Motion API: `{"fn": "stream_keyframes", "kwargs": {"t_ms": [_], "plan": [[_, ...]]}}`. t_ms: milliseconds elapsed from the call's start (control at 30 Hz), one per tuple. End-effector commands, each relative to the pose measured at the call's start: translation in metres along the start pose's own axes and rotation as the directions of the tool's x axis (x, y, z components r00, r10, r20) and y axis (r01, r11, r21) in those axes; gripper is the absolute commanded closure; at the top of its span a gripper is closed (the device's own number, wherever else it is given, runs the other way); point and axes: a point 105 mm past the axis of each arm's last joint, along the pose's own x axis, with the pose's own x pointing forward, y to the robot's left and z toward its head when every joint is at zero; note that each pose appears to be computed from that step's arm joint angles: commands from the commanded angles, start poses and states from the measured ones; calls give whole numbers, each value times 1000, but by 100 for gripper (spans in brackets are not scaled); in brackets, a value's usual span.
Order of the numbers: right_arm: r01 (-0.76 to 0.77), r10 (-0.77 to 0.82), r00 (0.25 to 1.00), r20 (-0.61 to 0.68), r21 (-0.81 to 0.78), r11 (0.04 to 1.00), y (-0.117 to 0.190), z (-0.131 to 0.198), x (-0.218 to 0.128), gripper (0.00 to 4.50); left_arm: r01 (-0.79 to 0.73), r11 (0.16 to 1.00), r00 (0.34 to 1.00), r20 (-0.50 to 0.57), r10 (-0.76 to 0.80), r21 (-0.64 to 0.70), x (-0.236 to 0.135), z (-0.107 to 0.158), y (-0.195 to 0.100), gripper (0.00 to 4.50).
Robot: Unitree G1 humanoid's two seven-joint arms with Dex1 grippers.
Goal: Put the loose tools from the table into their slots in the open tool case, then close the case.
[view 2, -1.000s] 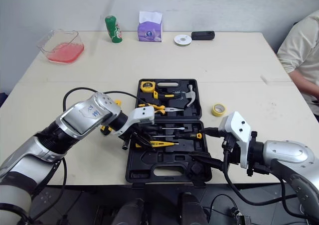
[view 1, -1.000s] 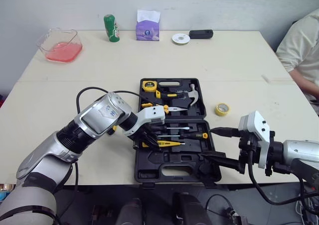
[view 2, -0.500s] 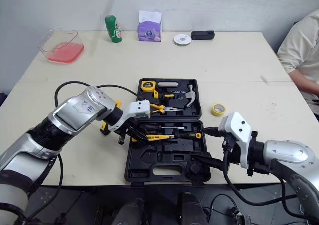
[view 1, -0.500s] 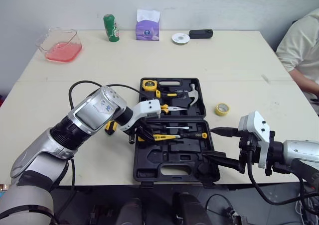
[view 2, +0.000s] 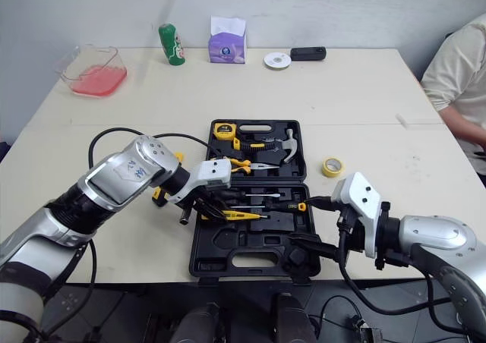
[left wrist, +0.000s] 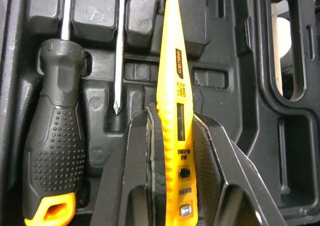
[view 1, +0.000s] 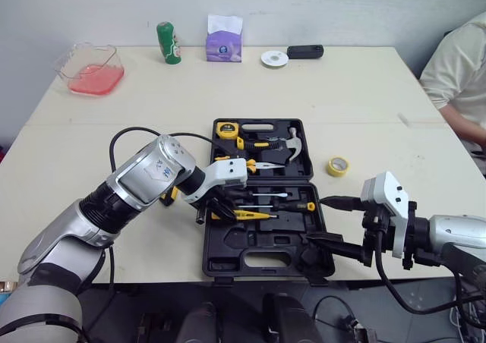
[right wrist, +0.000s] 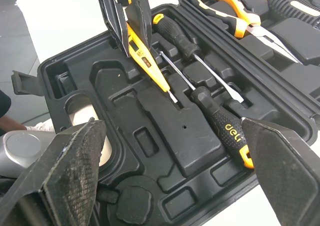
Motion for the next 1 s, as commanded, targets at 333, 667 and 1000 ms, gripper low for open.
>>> {"fn": "stream_keyframes", "kwargs": {"t_ms": [333,667,1000], "plan": [[-4,5,1000,24,-32,999,3,7,-1,0,26,1000,998,60,-25,-17,-6,3,-6,187],[-11,12,999,30,-26,1000,5,6,0,0,-27,976,895,441,-73,218,-17,14,-4,157],[-28,29,999,36,-49,998,5,11,4,0,-79,941,892,444,-81,329,-1,-5,0,447]]}}
